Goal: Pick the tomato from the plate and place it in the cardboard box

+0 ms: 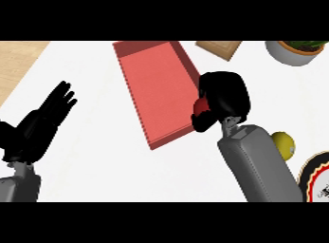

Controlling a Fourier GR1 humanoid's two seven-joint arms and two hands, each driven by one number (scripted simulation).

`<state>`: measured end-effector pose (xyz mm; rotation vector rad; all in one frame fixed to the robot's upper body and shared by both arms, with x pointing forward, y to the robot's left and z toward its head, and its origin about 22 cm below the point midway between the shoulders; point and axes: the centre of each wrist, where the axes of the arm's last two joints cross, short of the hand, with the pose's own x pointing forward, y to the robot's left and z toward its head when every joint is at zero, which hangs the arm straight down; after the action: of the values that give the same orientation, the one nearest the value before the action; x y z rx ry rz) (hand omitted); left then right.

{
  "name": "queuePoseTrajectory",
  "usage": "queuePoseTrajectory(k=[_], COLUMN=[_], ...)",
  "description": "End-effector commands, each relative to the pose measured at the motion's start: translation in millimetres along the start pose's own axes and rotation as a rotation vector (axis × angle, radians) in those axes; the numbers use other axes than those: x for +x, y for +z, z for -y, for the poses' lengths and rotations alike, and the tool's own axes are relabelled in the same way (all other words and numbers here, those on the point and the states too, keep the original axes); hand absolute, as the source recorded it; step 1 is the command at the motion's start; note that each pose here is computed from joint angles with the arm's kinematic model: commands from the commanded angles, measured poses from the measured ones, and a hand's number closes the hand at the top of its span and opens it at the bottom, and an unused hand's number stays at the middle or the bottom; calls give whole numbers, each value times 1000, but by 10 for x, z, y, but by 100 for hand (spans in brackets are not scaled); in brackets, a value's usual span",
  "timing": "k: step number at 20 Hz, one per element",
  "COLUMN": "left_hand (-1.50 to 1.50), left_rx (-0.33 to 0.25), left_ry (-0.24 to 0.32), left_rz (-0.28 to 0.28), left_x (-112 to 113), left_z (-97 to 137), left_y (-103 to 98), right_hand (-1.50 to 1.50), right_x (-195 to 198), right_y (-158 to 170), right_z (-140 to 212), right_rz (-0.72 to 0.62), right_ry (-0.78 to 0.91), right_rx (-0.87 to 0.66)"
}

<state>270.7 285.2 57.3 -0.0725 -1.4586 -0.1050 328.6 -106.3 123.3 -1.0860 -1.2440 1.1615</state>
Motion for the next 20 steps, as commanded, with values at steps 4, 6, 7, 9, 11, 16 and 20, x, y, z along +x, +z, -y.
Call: queuePoseTrajectory(k=[4, 6, 7, 9, 11, 16, 20], left_hand=[0, 0, 0, 0, 0, 0, 0], left_rx=[-30, -27, -30, -31, -16, 14, 22], left_ry=[-6, -5, -7, 6, 0, 0, 5], left_rz=[-5, -9, -12, 0, -18, 4, -10], left_x=[45, 41, 33, 37, -7, 83, 20], left_z=[97, 175, 119, 169, 86, 86, 78], left_y=[-104, -118, -119, -134, -90, -180, -141], right_hand=[150, 150, 150, 150, 150, 150, 150], right_x=[718, 885, 958, 1112, 1209, 1408, 1512], right_y=[38, 61, 32, 86, 39, -80, -212], right_z=[721, 854, 920, 1143, 1144, 1340, 1290], right_rz=[-159, -223, -268, -311, -385, -445, -481], right_ry=[-26, -38, -21, -70, -46, -79, -18], right_rx=[-316, -374, -386, -447, -466, -487, -417])
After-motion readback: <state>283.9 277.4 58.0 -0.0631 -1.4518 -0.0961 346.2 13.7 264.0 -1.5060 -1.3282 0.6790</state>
